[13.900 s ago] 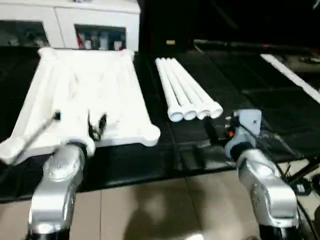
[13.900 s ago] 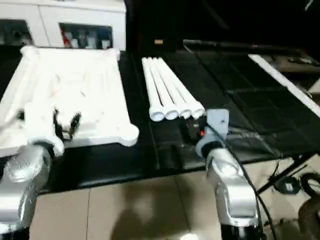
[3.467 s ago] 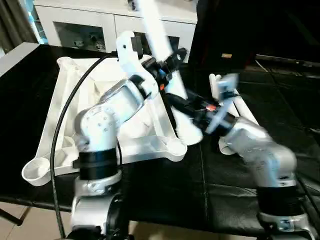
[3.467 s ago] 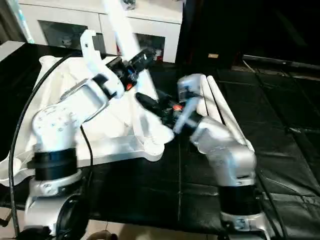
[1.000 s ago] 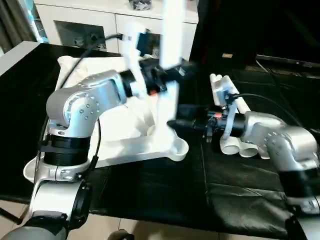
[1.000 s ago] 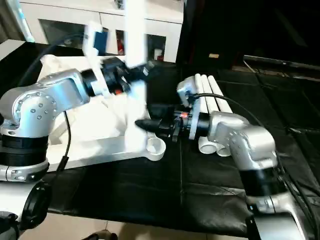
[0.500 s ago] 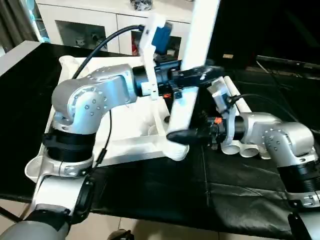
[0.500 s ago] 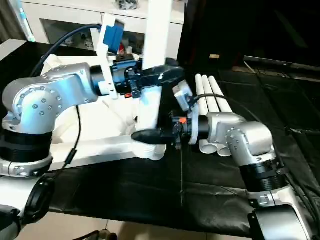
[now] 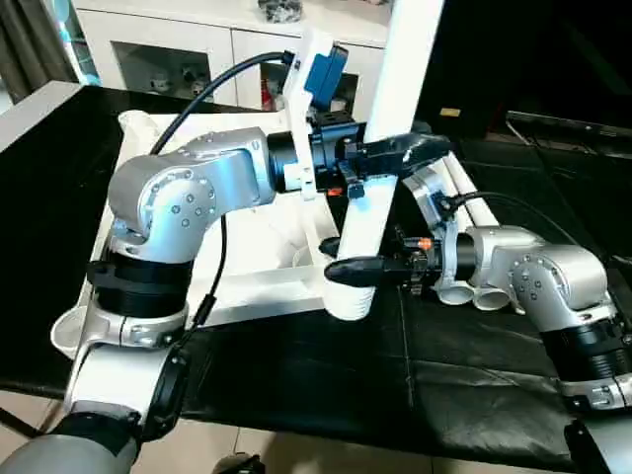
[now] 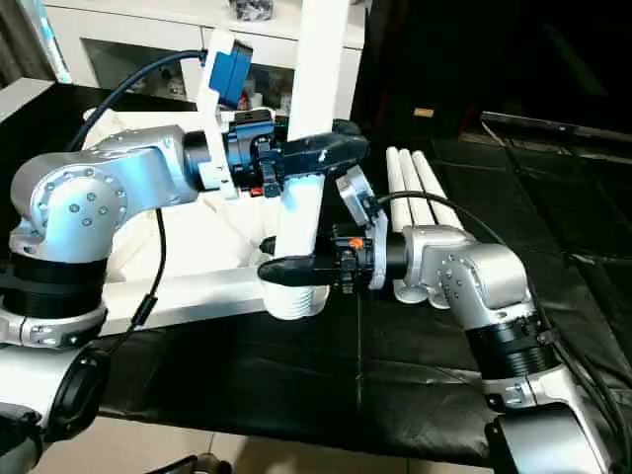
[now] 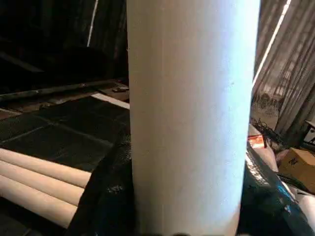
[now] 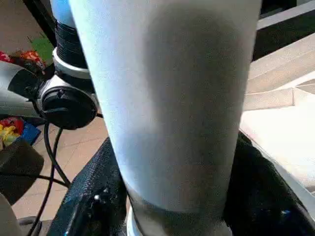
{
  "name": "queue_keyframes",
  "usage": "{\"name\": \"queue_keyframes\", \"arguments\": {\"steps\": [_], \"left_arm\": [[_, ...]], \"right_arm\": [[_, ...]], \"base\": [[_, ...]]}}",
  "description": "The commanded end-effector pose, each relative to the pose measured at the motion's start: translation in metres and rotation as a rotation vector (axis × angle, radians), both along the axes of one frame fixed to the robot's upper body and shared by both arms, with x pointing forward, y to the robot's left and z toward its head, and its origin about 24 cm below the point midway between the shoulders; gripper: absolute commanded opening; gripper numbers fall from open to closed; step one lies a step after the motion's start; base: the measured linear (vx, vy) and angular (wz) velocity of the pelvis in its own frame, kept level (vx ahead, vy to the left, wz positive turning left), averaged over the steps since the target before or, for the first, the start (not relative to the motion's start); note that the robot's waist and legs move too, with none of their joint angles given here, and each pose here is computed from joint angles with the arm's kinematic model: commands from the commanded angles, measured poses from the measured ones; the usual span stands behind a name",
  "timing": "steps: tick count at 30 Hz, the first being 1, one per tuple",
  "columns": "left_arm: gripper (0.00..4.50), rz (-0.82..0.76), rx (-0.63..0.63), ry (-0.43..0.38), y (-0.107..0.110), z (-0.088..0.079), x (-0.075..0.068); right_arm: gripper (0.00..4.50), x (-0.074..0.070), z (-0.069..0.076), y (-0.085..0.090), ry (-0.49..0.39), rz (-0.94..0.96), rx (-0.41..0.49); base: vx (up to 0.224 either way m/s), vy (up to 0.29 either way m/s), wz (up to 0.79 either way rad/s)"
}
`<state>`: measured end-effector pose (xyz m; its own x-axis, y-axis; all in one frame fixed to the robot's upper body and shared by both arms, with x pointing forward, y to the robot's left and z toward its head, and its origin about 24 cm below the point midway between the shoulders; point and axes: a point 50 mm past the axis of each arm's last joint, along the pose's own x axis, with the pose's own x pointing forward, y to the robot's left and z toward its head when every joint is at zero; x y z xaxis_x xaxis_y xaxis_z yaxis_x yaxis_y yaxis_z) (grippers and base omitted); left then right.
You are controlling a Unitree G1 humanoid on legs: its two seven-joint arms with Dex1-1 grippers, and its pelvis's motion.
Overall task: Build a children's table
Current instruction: Pick table leg
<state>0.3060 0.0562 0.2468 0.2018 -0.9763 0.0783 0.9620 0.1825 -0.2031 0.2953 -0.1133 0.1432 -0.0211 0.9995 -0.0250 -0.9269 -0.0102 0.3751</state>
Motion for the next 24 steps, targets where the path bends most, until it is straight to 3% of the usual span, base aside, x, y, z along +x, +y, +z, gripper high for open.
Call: {"name": "queue_keyframes", "arguments": {"steps": [1,14,17,24], "left_arm": [[1.81,0.009,0.019,-0.008,-0.004,0.003,0.001],[1.81,0.044,-0.025,-0.003,-0.003,0.010,0.005],[2.51,-0.017,-0.067,0.011,-0.005,0.014,0.000],[2.94,-0.119,-0.168,0.046,-0.012,0.026,-0.013]], "right_arm": [[2.15,0.000,0.007,-0.004,-0.030,-0.003,0.031],[1.99,-0.003,0.004,-0.003,-0.021,0.002,0.059],[1.99,-0.004,0.003,-0.002,-0.016,0.003,0.065],[1.97,-0.005,-0.002,0.000,-0.006,-0.020,0.077]], "base": [[0.000,0.000,0.00],[0.000,0.000,0.00],[0.000,0.000,0.00],[0.000,0.000,0.00]]}}
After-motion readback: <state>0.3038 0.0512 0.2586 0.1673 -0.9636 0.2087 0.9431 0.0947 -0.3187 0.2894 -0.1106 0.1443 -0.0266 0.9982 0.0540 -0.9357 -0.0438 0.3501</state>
